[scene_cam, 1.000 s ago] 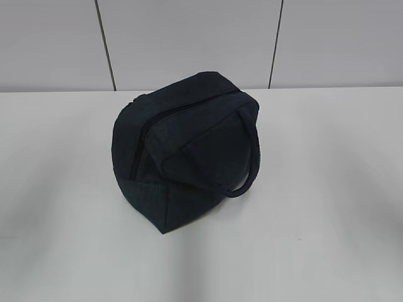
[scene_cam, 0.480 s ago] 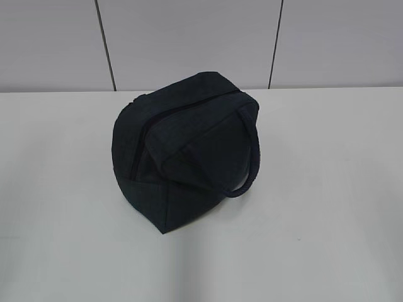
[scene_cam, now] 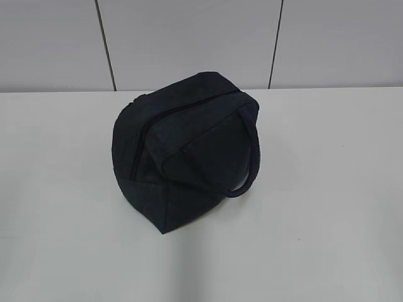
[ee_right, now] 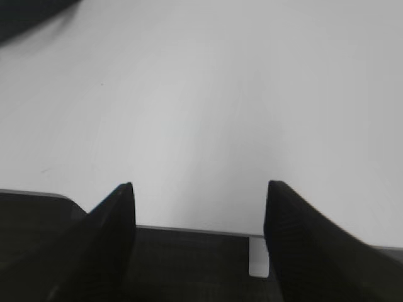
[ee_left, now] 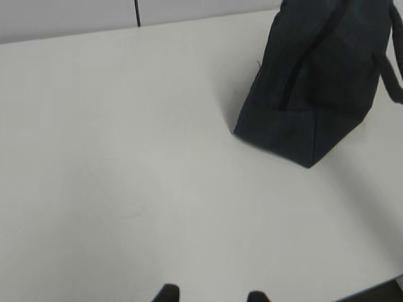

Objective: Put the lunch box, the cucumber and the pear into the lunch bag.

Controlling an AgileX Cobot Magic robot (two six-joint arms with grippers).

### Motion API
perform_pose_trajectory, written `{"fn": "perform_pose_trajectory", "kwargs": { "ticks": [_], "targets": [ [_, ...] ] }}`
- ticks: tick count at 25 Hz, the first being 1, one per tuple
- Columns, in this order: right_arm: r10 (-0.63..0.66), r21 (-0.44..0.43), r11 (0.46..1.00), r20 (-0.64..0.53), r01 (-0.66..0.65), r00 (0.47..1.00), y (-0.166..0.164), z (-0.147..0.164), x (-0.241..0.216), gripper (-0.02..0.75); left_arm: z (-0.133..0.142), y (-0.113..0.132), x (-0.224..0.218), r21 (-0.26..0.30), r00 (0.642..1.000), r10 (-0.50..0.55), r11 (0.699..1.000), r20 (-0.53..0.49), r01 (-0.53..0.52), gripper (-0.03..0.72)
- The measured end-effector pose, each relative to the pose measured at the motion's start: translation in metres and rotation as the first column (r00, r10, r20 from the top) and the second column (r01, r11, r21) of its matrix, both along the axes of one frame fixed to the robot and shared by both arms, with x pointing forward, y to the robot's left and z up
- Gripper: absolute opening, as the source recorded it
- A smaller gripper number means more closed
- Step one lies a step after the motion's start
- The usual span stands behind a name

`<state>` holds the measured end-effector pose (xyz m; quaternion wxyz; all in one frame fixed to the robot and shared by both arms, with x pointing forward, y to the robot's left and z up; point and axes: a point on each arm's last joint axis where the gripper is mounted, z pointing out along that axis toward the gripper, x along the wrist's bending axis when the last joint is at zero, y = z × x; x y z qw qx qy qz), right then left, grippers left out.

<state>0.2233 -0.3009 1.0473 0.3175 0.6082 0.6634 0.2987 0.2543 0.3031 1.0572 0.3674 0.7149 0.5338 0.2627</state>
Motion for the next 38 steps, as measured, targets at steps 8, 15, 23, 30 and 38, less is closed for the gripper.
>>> {"fn": "perform_pose_trajectory", "kwargs": {
  "ticks": [8,15,23,30,38],
  "targets": [
    [0.003,-0.006,1.000,0.071,-0.002,0.997,0.000,-0.001,-0.004,0.497,0.000,0.011,-0.023,-0.050,0.990,0.012,0.999,0.143,-0.005,0.203],
    [0.005,-0.007,1.000,0.110,-0.004,0.994,0.000,-0.004,0.004,0.497,0.000,0.014,-0.023,-0.029,0.988,0.027,0.999,0.154,-0.022,0.203],
    [0.005,-0.007,1.000,0.115,-0.004,0.993,0.000,-0.004,0.004,0.497,0.000,0.013,-0.023,-0.037,0.988,0.020,0.999,0.150,-0.015,0.203],
    [0.005,-0.007,1.000,0.114,-0.004,0.993,0.000,-0.004,0.004,0.497,-0.001,0.011,-0.024,-0.054,0.990,0.009,0.999,0.143,-0.002,0.203],
    [0.005,-0.007,1.000,0.115,-0.004,0.993,0.000,-0.004,0.004,0.497,-0.001,0.011,-0.024,-0.055,0.990,0.009,0.998,0.142,-0.001,0.203]
  ]
}}
